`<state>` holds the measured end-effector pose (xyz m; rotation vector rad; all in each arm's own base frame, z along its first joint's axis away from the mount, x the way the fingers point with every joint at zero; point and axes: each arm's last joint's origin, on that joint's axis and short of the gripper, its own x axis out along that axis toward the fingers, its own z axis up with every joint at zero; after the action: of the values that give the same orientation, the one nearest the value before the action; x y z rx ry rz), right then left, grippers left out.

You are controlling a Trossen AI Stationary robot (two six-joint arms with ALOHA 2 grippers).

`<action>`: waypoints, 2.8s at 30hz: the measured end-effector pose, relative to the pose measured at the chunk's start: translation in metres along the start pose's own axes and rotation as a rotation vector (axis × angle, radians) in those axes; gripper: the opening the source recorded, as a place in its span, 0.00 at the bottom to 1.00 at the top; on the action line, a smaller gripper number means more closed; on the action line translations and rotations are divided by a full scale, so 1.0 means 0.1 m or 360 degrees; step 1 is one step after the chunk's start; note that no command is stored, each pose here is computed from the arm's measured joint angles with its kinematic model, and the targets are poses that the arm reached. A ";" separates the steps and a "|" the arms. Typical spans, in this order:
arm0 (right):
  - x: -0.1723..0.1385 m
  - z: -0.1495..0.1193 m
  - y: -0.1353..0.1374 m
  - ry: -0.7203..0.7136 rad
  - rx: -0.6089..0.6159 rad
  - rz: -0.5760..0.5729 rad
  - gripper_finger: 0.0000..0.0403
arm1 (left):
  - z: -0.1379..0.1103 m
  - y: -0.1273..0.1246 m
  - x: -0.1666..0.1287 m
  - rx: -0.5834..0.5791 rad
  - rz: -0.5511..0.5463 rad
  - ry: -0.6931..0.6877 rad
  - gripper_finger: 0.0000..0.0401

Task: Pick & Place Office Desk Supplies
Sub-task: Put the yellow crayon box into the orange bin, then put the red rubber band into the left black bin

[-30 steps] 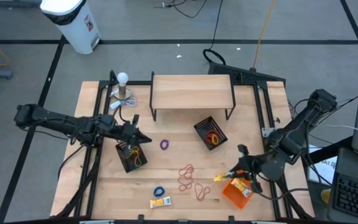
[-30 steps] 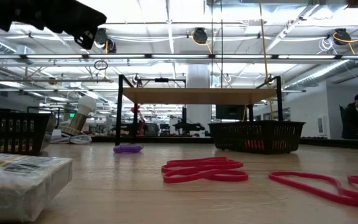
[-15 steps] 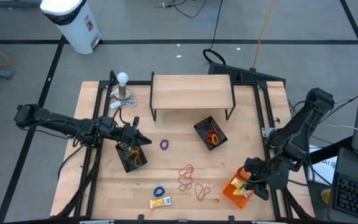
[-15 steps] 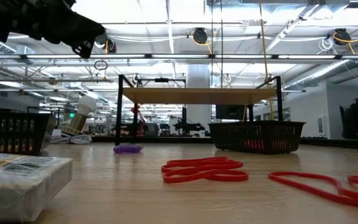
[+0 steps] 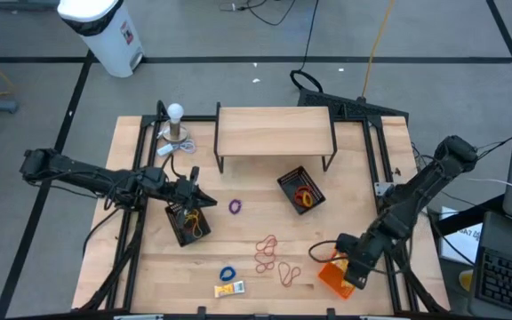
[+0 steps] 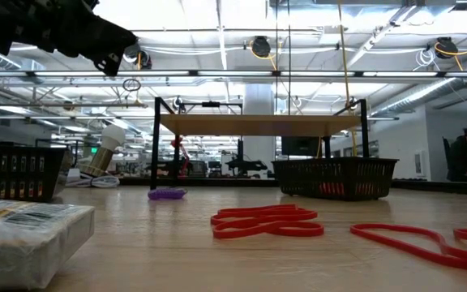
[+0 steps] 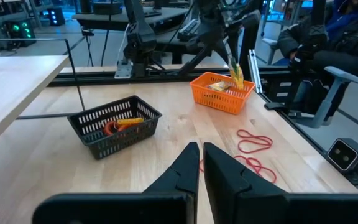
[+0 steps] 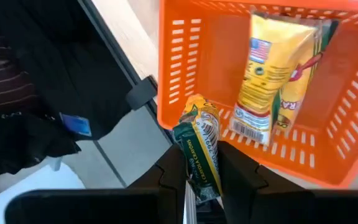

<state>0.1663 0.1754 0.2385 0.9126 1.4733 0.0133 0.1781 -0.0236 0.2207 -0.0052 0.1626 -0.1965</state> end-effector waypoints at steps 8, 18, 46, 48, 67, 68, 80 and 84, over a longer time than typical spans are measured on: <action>0.06 0.16 -0.02 -0.0040 -0.0029 -0.0039 0.14 | 0.00 0.00 0.00 0.0010 -0.0002 0.0000 0.06; 0.20 0.31 -0.04 -0.0011 -0.0095 -0.0104 0.15 | 0.00 0.00 0.00 0.0009 -0.0004 0.0000 0.06; -0.67 0.33 -0.11 -0.0738 -0.0833 0.0110 0.33 | 0.00 0.00 0.00 -0.0016 -0.0004 -0.0002 0.06; -0.83 0.29 -0.16 -0.0960 -0.0978 0.0053 0.29 | 0.00 0.00 0.00 -0.0007 -0.0003 -0.0002 0.06; -1.02 0.17 -1.19 -0.2273 -0.1245 0.0235 0.01 | 0.09 0.05 -0.26 0.0012 0.0357 -0.0058 0.01; -0.99 0.17 -1.22 -0.2295 -0.1262 0.0228 0.01 | 0.10 0.05 -0.29 0.0022 0.0360 -0.0069 0.01; -0.84 0.21 -1.41 -0.2468 -0.1389 0.0149 0.00 | 0.09 0.12 -0.47 -0.0007 0.0460 -0.0043 0.01; -0.88 0.19 -1.50 -0.2507 -0.1329 0.0109 0.00 | 0.08 0.16 -0.48 -0.0017 0.0487 -0.0038 0.00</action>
<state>0.0916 0.0176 0.2304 0.0788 -0.1047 -0.0338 0.1365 0.0009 0.2361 0.0067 0.1390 0.1100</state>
